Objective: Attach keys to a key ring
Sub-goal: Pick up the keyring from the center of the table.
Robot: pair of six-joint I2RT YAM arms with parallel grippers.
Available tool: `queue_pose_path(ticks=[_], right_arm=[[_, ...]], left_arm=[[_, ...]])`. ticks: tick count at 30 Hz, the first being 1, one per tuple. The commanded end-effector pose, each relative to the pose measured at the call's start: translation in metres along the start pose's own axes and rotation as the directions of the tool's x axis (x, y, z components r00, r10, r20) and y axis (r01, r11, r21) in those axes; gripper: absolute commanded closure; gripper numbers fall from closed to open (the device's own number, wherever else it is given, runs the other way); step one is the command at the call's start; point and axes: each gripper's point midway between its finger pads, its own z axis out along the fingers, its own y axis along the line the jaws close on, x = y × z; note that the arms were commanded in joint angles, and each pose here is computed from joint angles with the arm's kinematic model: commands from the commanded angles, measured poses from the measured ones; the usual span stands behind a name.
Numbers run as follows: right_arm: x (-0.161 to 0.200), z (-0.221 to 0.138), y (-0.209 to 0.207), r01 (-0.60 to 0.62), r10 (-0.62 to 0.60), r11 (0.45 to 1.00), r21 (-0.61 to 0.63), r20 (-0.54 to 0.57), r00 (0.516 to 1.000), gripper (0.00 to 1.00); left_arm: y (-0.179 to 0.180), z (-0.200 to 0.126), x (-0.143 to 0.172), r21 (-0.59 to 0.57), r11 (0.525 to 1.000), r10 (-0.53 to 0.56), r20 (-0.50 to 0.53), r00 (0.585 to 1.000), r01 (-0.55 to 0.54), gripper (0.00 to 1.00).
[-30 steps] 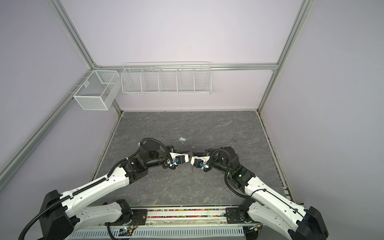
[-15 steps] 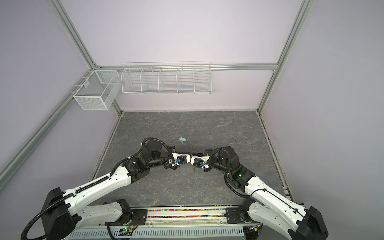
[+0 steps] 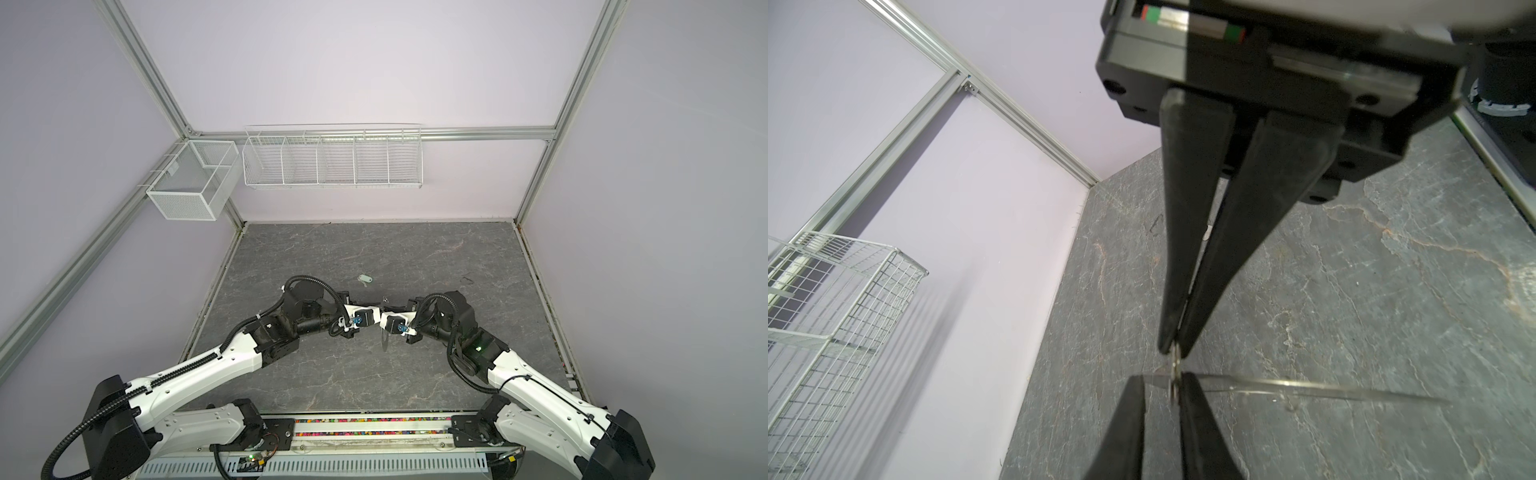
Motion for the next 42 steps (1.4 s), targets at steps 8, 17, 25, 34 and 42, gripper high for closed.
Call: queue_pose_path(ticks=[8, 17, 25, 34, 42], right_arm=[[-0.017, -0.003, -0.004, -0.002, 0.002, 1.0, -0.003, 0.05, 0.999, 0.93], [-0.012, -0.007, -0.019, -0.058, 0.057, 0.997, 0.056, 0.008, 0.998, 0.83], [-0.007, -0.04, -0.024, -0.116, 0.115, 0.988, 0.102, 0.011, 0.993, 0.68], [-0.008, -0.046, -0.023, -0.224, 0.221, 0.971, 0.084, 0.041, 0.974, 0.67], [-0.024, -0.036, -0.027, -0.282, 0.278, 0.959, 0.026, 0.113, 0.954, 0.69]], left_arm=[[0.002, 0.002, -0.013, 0.024, 1.0, 0.019, 0.043, 0.999, -0.02, 0.92], [0.004, 0.0, -0.02, 0.023, 1.0, -0.012, 0.08, 0.997, 0.011, 1.0], [0.012, -0.007, -0.039, 0.027, 0.997, -0.083, 0.206, 0.975, 0.079, 1.0], [0.021, -0.013, -0.049, 0.035, 0.991, -0.137, 0.309, 0.941, 0.133, 1.0], [0.021, -0.014, -0.053, 0.053, 0.988, -0.152, 0.339, 0.928, 0.143, 1.0]])
